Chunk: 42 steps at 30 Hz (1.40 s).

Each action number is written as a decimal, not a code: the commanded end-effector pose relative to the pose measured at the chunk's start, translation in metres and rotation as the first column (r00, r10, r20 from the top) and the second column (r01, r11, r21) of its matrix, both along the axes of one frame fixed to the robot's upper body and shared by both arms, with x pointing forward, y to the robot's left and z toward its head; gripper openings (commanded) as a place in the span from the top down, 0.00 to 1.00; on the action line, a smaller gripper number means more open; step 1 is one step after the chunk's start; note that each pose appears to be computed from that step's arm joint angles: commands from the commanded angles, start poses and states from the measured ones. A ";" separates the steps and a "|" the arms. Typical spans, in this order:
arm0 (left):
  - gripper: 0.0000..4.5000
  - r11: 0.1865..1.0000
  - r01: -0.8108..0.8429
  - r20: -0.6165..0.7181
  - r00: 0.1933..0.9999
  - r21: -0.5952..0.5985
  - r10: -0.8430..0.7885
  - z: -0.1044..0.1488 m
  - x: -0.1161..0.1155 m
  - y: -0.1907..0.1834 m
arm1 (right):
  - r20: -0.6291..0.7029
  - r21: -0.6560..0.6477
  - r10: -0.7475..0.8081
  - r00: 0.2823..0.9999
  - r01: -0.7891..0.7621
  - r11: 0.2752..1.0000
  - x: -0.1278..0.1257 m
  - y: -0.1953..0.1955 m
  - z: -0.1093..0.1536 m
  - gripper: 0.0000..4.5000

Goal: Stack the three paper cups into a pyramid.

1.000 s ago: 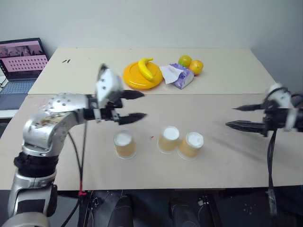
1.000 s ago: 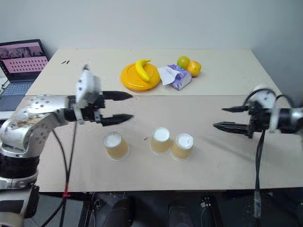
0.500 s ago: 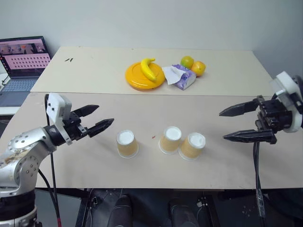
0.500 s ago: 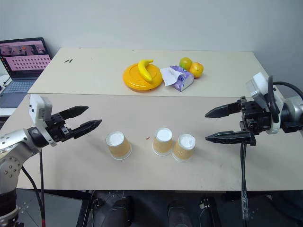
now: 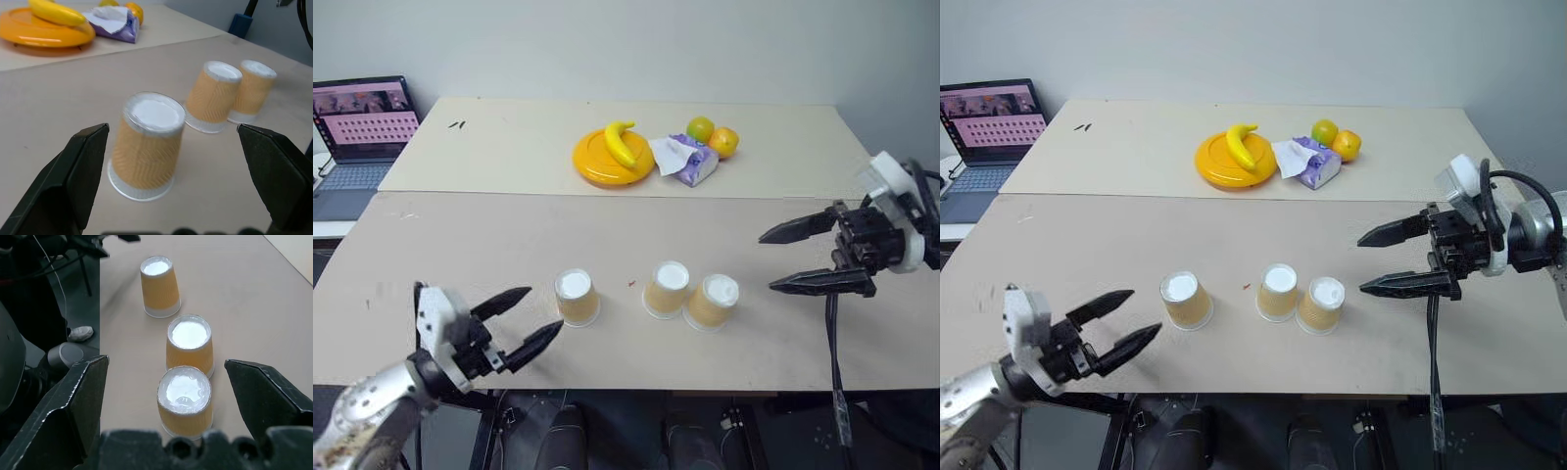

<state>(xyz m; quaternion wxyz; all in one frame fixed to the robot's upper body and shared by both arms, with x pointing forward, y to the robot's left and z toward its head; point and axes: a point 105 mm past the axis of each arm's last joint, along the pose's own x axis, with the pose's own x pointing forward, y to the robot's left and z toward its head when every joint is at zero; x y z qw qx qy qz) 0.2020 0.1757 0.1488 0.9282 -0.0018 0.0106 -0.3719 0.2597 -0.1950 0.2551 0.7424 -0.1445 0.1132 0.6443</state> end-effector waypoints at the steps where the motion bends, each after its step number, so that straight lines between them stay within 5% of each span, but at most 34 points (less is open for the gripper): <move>1: 0.00 1.000 -0.017 0.059 0.998 0.007 0.016 -0.006 -0.004 -0.006 | 0.089 0.084 0.027 0.996 -0.035 0.996 -0.011 0.005 0.038 0.01; 10: 0.00 0.995 -0.104 0.135 0.986 0.007 0.103 -0.029 0.009 -0.009 | 0.110 0.228 0.091 0.990 -0.114 0.967 -0.024 0.018 0.074 0.01; 33: 0.00 0.997 -0.074 0.241 0.968 -0.013 0.075 -0.018 0.059 -0.038 | 0.140 0.193 0.024 0.990 -0.051 0.980 -0.029 0.021 0.074 0.01; 39: 0.42 0.997 -0.064 0.256 0.964 -0.036 0.071 -0.014 0.065 -0.042 | 0.141 0.195 0.013 0.990 -0.041 0.980 -0.026 0.019 0.074 0.00; 42: 0.45 0.996 -0.070 0.268 0.960 -0.049 0.081 -0.008 0.069 -0.042 | 0.143 0.194 0.007 0.990 -0.035 0.980 -0.025 0.018 0.074 0.00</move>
